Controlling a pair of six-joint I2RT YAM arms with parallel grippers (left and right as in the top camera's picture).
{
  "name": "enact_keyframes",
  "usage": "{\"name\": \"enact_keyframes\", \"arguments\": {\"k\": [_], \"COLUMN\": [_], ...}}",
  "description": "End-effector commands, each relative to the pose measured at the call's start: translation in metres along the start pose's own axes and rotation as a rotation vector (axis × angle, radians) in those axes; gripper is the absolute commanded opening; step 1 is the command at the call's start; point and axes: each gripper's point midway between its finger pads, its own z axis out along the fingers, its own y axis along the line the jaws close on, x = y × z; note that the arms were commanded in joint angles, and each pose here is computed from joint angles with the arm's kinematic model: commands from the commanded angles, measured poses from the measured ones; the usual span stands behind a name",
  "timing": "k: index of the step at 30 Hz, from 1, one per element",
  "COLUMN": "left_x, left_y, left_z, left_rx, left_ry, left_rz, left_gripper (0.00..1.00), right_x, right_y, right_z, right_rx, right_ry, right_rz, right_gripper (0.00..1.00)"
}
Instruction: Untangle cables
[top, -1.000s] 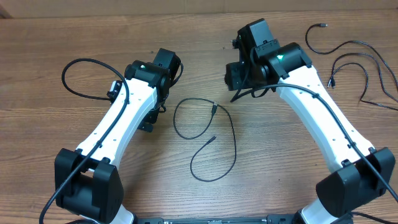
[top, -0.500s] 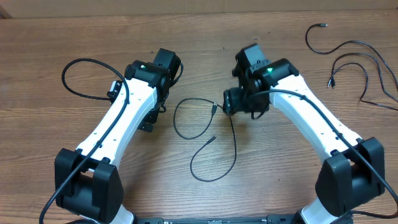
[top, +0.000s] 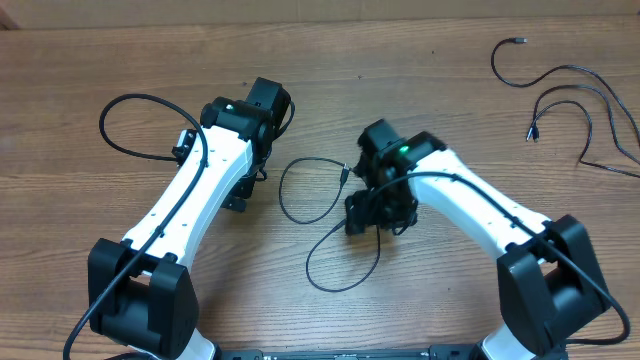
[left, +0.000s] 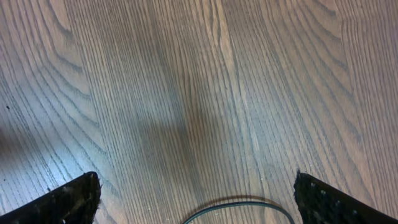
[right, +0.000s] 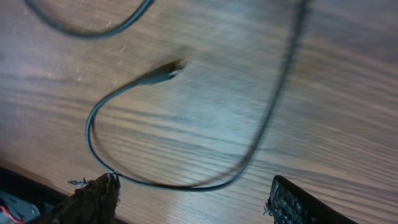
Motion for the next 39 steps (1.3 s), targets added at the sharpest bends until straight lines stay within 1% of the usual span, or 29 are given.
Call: {"name": "enact_keyframes", "arguments": {"k": [1,3,6,13,20,26,29,31,34,35,36,38,39], "left_x": [-0.005,-0.005,-0.005,-0.004,-0.004,-0.005,-0.005,-0.004,-0.004,-0.004,-0.004,-0.005,-0.005], "left_y": [-0.003,-0.003,-0.003,-0.003,-0.003,-0.003,-0.003,-0.003,-0.003,-0.003,-0.003,-0.003,-0.003], "left_z": [-0.002,-0.002,-0.002,-0.002,-0.002,-0.002,-0.002,-0.002,-0.002,-0.002,-0.002,-0.002,-0.002], "left_rx": [0.009,0.009,0.009,0.009,0.009,0.009,0.009,0.009,0.009,0.009,0.009,0.009,0.009], "left_ry": [-0.023,-0.023,-0.023,-0.023,-0.023,-0.023,-0.023,-0.023,-0.023,-0.023,-0.023,-0.023,-0.023], "left_rz": [0.012,0.013,0.013,0.013,0.013,0.013,0.013,0.013,0.013,0.013,0.013,0.013,0.013], "left_gripper": [1.0,1.0,1.0,1.0,1.0,1.0,1.0,1.0,1.0,0.99,1.0,1.0,1.0], "right_x": [0.008,0.01,0.013,0.015,0.042,0.056,0.055,0.053,0.052,0.054,0.056,0.06,0.061], "right_y": [-0.012,-0.021,-0.024,-0.026,-0.042,-0.044,-0.037,-0.031,-0.027,-0.028,-0.028,-0.031,-0.031], "right_z": [0.011,0.012,0.011,0.019,0.052,0.063,0.067,0.07,0.075,0.078,0.081,0.083,0.084], "right_rx": [0.124,0.186,0.201,0.202,0.211,0.225,0.222,0.224,0.217,0.22,0.219,0.225,0.226], "right_ry": [-0.003,-0.01,-0.01,-0.01,0.039,0.061,0.045,0.021,0.002,-0.001,-0.001,0.004,0.007], "right_rz": [0.038,0.09,0.163,0.181,0.245,0.28,0.282,0.287,0.282,0.294,0.292,0.303,0.304], "right_gripper": [0.76,0.76,0.76,0.76,0.74,0.72,0.71,0.6,0.46,0.39,0.36,0.34,0.31]}}
